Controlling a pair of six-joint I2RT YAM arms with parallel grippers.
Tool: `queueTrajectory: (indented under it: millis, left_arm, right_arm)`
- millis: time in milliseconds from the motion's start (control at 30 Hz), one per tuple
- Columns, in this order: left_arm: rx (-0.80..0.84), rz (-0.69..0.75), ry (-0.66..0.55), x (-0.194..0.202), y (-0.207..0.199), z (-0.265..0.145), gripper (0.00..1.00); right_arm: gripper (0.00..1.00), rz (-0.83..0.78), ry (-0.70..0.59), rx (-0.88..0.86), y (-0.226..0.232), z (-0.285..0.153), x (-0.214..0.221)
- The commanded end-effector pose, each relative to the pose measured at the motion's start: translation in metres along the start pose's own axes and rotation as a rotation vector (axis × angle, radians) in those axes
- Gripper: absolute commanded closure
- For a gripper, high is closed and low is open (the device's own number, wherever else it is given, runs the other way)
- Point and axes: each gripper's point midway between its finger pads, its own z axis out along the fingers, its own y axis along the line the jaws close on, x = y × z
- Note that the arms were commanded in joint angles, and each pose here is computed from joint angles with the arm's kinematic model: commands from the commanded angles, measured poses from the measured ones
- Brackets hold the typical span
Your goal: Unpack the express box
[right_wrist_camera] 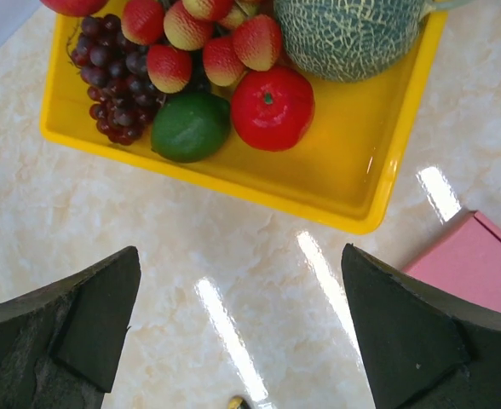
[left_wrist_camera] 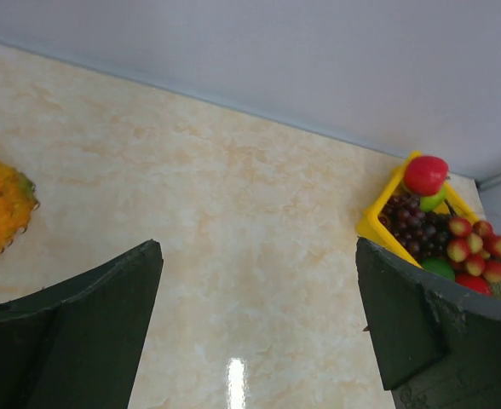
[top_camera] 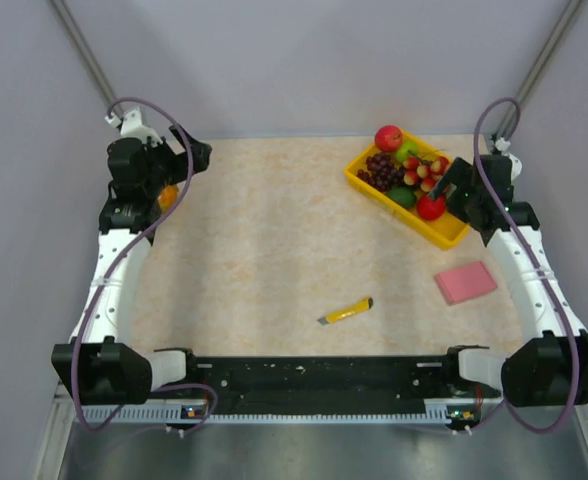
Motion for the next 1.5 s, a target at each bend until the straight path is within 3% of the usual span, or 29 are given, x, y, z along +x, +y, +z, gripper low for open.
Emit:
queueTrajectory:
  millis: [0,133,200,233,300,433,467,633,900,967,1233,1333,1467]
  left_arm:
    - [-0.215,-0.159,-0.114,-0.016,0.032,-0.009,0.01]
    - [-0.195,-0.364,-0.044,0.014,0.029,-0.001,0.01]
    - [-0.117,-0.374,0.022,0.027,0.017,0.003,0.01]
    - [0.026,-0.353,0.079,0.036,-0.005,0.004,0.01]
    - [0.162,-0.272,0.101,0.044,-0.020,0.003,0.01]
    - [0.226,-0.406,0.170,0.081,-0.015,0.008,0.01]
    - [0.312,-0.409,0.217,0.085,-0.027,0.006,0.01]
    - [0.398,-0.428,0.404,0.109,-0.035,0.020,0.01]
    - [0.335,-0.360,0.382,0.112,-0.026,0.021,0.04]
    - [0.310,-0.334,0.341,0.106,-0.025,0.018,0.06]
    - [0.031,-0.275,0.146,0.085,0.017,0.004,0.01]
    - [-0.026,-0.310,0.170,0.084,0.027,0.001,0.01]
    - [0.022,-0.321,0.249,0.092,0.025,0.002,0.01]
  right_arm:
    - [0.01,0.072,0.014,0.017,-0.001,-0.001,-0.006]
    - [0.01,0.053,0.014,0.047,-0.008,-0.003,-0.006]
    - [0.01,0.079,0.017,0.120,-0.022,-0.007,-0.002]
    - [0.01,0.081,0.011,0.149,-0.028,-0.008,-0.001]
    - [0.01,0.097,0.023,0.200,-0.039,-0.012,0.006]
    - [0.01,0.121,0.069,0.335,-0.067,-0.016,0.028]
    - [0.01,0.152,0.075,0.362,-0.071,-0.017,0.032]
    - [0.01,0.258,0.166,0.472,-0.098,-0.016,0.066]
    - [0.01,0.444,0.291,0.572,-0.127,-0.002,0.112]
    - [0.01,0.458,0.369,0.564,-0.126,0.005,0.123]
    - [0.01,0.465,0.462,0.602,-0.128,0.021,0.140]
    - [0.01,0.457,0.489,0.633,-0.133,0.025,0.147]
    - [0.01,0.443,0.515,0.666,-0.139,0.030,0.156]
